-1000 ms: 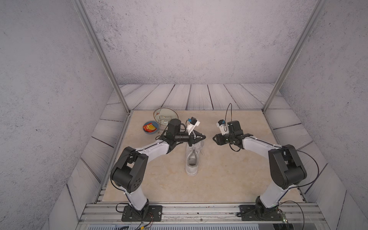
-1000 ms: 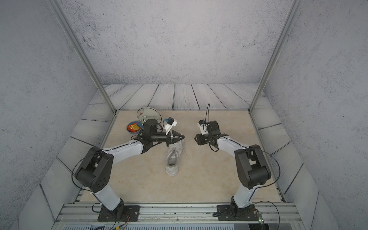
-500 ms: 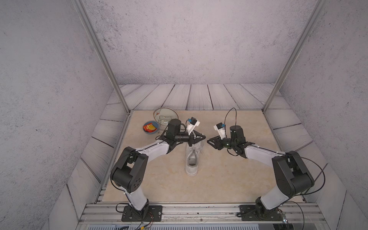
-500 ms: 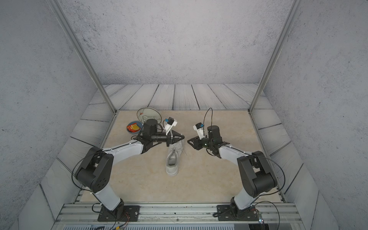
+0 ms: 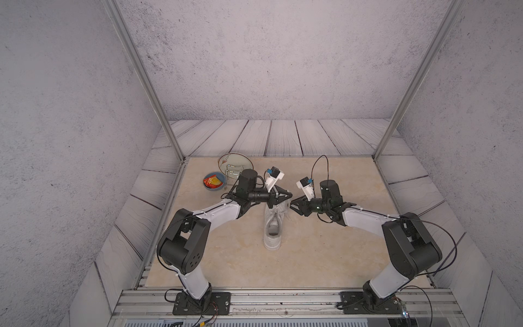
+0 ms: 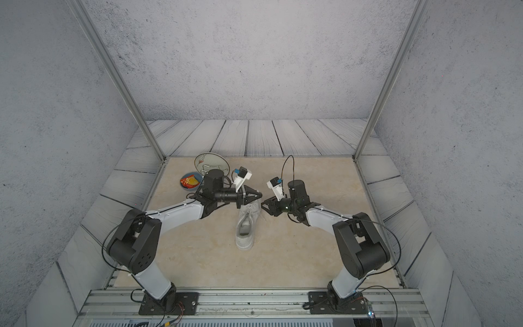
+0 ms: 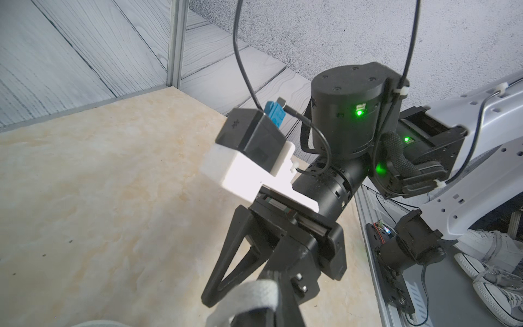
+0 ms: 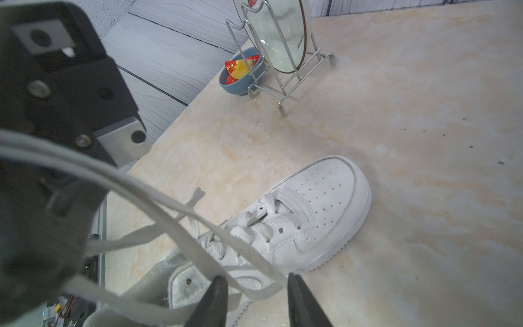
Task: Tie the shoes
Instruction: Cross the shoelace with the shoelace.
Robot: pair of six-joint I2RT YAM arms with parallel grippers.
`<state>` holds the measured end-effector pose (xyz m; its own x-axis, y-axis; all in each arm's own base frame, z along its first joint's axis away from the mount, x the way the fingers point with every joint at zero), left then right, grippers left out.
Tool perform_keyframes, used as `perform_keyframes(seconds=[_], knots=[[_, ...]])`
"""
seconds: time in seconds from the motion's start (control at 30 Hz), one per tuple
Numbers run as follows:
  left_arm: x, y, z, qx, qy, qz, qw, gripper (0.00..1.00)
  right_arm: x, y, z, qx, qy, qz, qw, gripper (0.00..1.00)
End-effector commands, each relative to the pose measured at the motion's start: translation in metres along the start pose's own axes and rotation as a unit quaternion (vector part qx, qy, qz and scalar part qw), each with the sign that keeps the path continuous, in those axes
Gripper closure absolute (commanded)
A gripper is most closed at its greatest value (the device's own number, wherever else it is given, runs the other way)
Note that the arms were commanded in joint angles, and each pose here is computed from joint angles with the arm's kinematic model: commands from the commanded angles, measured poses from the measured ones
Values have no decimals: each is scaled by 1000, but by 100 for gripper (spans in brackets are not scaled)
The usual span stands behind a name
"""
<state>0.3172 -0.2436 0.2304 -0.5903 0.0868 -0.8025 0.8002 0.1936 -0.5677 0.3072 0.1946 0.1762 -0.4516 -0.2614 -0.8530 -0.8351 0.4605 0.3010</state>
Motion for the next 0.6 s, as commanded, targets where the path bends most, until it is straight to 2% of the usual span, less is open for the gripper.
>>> perform_keyframes(seconds=[0.0,0.57], knots=[[-2,5,1,1,0,-3,1000,100,-6,1,7,-14,1,-15,1000,59],[0,7,1,-4,3,-6,1000,100,1,14,-4,-5,2,-41,999,58]])
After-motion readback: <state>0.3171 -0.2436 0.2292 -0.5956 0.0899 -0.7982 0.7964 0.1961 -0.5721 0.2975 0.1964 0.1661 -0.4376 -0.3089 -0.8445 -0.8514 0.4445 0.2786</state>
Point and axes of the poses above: each gripper's point midway between its finger pads, its own z axis out along the fingers, its own y axis along the line the jaws close on, x = y × z, the point moved 10 cm from there along -z, back along the fingers, and after that the axes turned 12 degrees about -z, right-handed, at the moved point
